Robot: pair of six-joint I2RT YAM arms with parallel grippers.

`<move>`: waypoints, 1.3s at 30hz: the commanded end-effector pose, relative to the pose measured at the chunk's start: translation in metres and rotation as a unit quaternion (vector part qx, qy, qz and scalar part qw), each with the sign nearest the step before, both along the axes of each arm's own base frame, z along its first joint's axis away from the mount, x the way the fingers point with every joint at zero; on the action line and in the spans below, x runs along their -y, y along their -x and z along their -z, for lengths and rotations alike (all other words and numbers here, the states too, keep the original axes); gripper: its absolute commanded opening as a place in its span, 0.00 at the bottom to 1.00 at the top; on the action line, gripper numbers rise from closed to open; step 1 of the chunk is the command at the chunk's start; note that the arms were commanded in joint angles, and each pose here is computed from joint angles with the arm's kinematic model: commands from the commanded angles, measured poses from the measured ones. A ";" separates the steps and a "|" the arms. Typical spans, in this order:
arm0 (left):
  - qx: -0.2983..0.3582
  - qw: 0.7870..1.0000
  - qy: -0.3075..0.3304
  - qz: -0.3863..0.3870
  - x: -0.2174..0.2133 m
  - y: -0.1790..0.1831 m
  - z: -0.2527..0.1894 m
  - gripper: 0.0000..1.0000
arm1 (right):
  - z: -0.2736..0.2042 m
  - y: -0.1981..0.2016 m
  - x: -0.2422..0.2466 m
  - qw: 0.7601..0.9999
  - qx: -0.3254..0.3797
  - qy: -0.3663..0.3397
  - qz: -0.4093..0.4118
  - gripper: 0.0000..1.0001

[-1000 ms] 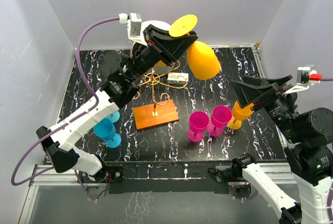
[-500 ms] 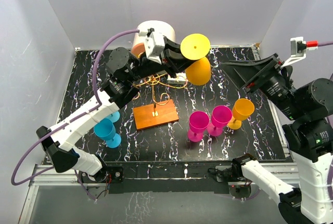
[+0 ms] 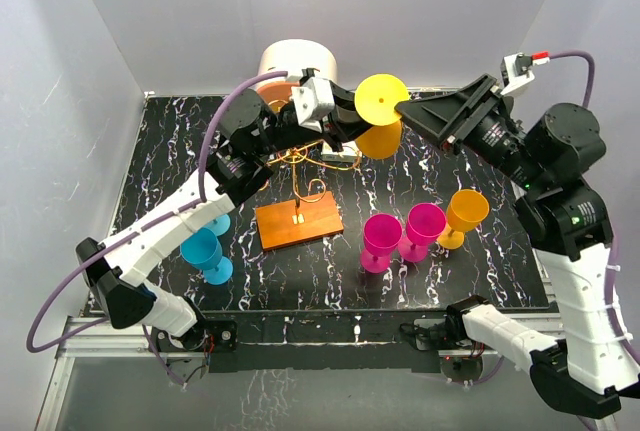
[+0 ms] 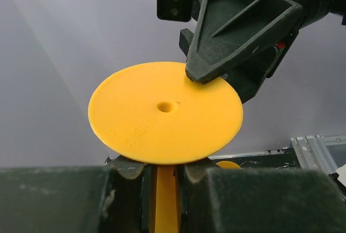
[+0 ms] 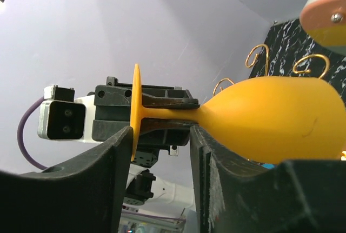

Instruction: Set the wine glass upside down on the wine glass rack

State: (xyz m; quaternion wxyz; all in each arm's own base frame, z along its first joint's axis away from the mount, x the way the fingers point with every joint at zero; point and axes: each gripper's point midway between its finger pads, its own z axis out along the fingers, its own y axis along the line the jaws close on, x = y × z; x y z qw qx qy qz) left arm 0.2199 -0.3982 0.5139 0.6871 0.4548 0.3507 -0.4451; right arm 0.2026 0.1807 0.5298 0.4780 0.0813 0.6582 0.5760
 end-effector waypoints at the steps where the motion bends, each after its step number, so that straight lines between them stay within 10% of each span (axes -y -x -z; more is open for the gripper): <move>1: 0.039 0.999 0.004 -0.002 -0.005 0.004 -0.008 0.00 | -0.010 0.004 -0.007 0.999 -0.006 -0.030 -0.024 0.40; 17: 0.041 0.999 0.019 -0.008 -0.006 0.003 -0.004 0.00 | 0.020 -0.017 -0.002 0.998 -0.058 -0.027 0.015 0.00; 23: 0.005 0.999 0.042 -0.012 -0.012 0.002 -0.006 0.36 | 0.014 -0.024 0.011 0.997 -0.036 -0.028 0.061 0.00; 26: -0.050 0.997 0.049 -0.016 -0.015 0.000 -0.002 0.61 | 0.003 -0.024 0.019 0.996 -0.003 -0.036 0.085 0.00; 39: -0.400 0.911 0.077 0.062 -0.027 0.024 0.007 0.68 | -0.003 -0.024 0.022 0.993 0.070 -0.010 0.093 0.00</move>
